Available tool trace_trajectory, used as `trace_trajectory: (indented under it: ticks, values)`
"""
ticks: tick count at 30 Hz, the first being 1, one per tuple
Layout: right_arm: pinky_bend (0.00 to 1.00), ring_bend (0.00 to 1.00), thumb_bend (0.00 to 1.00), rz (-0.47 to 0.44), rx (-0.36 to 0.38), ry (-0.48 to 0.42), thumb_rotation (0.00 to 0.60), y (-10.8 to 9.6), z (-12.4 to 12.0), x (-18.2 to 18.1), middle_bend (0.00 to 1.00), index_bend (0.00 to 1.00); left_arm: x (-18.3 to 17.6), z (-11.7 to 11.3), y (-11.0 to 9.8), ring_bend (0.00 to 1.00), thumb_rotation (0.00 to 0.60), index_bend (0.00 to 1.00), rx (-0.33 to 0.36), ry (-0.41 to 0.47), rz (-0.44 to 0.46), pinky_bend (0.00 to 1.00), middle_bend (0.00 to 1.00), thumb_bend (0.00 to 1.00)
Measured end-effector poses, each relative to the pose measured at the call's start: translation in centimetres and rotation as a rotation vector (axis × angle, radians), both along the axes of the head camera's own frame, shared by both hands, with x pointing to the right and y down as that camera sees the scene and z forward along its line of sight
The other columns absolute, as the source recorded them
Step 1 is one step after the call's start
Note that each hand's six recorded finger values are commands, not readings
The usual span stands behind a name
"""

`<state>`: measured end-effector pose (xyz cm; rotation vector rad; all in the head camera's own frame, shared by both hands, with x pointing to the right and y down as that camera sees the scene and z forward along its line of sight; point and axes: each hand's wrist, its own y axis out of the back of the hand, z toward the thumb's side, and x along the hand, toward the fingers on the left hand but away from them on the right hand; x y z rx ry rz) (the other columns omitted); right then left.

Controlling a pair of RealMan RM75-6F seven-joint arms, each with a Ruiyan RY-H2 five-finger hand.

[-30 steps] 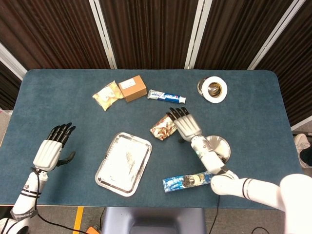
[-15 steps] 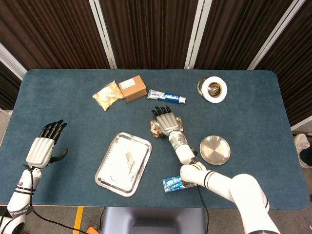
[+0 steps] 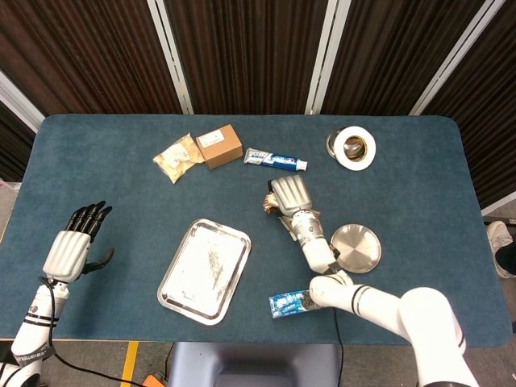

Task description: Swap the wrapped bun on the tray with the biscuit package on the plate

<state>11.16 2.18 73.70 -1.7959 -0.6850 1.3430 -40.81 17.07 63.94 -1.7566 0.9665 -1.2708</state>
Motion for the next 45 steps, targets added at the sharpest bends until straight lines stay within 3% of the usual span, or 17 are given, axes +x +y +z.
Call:
trace_trajectory:
  ticks: [6,10,13,15,20,23,25,29,33,39,45]
  values:
    - [1.00,0.89,0.47,-0.019,0.016,-0.033,0.600,0.3,-4.5,3.8,0.74,0.93,1.2,-0.8,0.7,0.00,0.600,0.00,0.008,0.017,0.023,0.09,0.00,0.36]
    - [1.00,0.85,0.47,-0.029,0.009,0.031,0.600,1.9,-7.5,9.5,0.74,0.89,2.7,-1.2,1.5,0.00,0.600,0.00,0.005,0.034,0.063,0.09,0.00,0.36]
    - [0.95,0.77,0.47,-0.006,-0.035,0.085,0.600,4.2,-7.8,14.1,0.74,0.82,4.0,-1.5,2.4,0.00,0.600,0.00,-0.007,0.058,0.103,0.09,0.00,0.37]
    - [0.87,0.70,0.47,0.016,-0.061,0.074,0.600,5.1,-7.5,15.3,0.70,0.77,4.9,-1.6,3.2,0.00,0.600,0.00,-0.019,0.079,0.134,0.09,0.00,0.37]
    - [0.59,0.43,0.47,0.073,-0.123,0.005,0.600,6.7,-5.7,17.4,0.45,0.43,7.0,-2.4,5.4,0.00,0.600,0.00,-0.048,0.141,0.198,0.09,0.00,0.37]
    - [0.37,0.22,0.47,0.087,-0.171,-0.022,0.600,7.5,-4.3,18.5,0.23,0.11,7.7,-2.6,6.0,0.00,0.600,0.00,-0.059,0.152,0.217,0.09,0.00,0.37]
    - [0.28,0.14,0.45,0.071,-0.206,-0.022,0.600,8.2,-3.4,19.0,0.14,0.01,8.1,-2.4,6.1,0.00,0.600,0.00,-0.067,0.152,0.223,0.09,0.00,0.37]
    - [0.16,0.04,0.36,0.061,-0.241,-0.046,0.600,9.1,-3.0,19.3,0.02,0.00,8.9,-2.2,6.1,0.00,0.600,0.00,-0.088,0.164,0.230,0.09,0.00,0.37]
    - [0.06,0.00,0.28,0.080,-0.230,-0.096,0.600,9.7,-4.9,20.3,0.00,0.00,9.7,-2.4,6.2,0.00,0.600,0.00,-0.108,0.210,0.224,0.09,0.00,0.37]
    - [0.00,0.00,0.27,0.113,-0.119,-0.134,0.600,11.8,-10.2,23.6,0.00,0.00,13.9,-3.4,6.8,0.00,0.600,0.00,-0.165,0.343,0.289,0.09,0.00,0.35]
    - [0.00,0.00,0.27,0.189,0.014,-0.120,0.600,16.9,-15.6,28.4,0.00,0.00,19.9,-3.2,7.4,0.00,0.600,0.00,-0.245,0.423,0.390,0.09,0.00,0.34]
